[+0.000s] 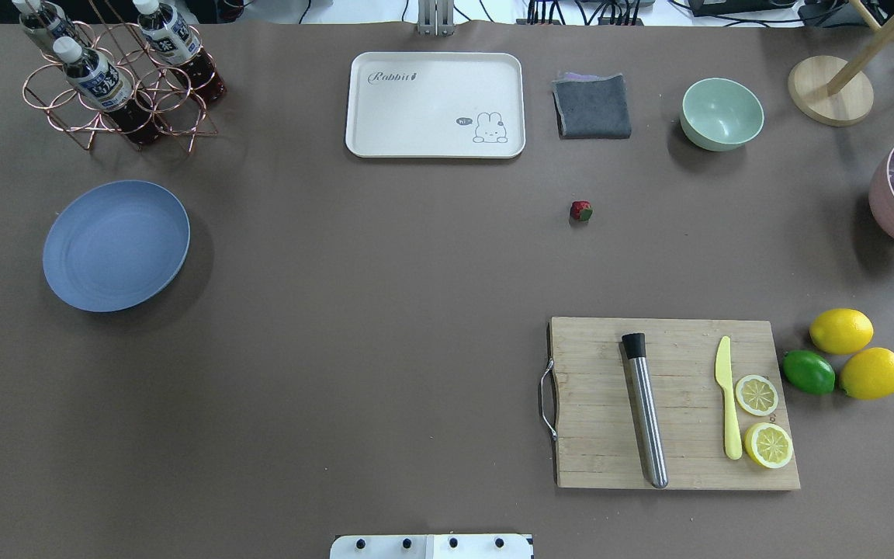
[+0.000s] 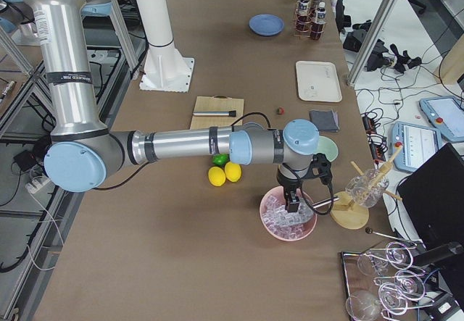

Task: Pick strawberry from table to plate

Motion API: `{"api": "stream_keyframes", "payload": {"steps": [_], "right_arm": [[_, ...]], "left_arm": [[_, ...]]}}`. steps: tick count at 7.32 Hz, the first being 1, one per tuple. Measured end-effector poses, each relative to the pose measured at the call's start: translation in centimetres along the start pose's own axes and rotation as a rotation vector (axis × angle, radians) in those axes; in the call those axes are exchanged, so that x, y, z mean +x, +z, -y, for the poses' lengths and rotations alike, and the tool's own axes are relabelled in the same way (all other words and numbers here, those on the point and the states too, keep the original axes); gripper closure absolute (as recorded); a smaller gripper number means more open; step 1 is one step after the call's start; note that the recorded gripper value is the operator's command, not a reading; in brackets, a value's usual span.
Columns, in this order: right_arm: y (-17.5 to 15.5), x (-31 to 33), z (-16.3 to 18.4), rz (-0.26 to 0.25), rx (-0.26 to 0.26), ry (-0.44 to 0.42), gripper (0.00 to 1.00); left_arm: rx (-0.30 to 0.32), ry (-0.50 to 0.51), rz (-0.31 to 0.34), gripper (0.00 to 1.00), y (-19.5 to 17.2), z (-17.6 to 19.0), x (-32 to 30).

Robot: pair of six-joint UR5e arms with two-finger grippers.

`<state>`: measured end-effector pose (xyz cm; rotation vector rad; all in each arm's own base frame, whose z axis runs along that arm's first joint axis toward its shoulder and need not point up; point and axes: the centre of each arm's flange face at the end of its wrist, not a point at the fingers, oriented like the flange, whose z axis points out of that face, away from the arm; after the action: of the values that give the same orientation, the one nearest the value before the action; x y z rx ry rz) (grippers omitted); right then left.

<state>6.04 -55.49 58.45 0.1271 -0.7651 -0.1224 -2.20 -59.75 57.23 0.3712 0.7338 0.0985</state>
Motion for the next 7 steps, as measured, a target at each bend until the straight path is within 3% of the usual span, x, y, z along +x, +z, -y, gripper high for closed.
{"api": "stream_keyframes", "payload": {"steps": [3,5,7], "right_arm": [[-0.8,-5.3,2.4,0.080,0.023,-0.058,0.00],[-1.7,-10.6,3.0,0.101,0.036,0.007,0.00],[-1.8,-15.8,4.0,0.119,0.033,0.034,0.00]], "left_arm": [[0.060,0.057,-0.025,0.02,0.4,-1.8,0.9],[0.070,-0.010,-0.053,0.02,1.7,-1.8,3.2],[0.100,-0.100,-0.131,0.02,4.6,-3.2,7.4]]}}
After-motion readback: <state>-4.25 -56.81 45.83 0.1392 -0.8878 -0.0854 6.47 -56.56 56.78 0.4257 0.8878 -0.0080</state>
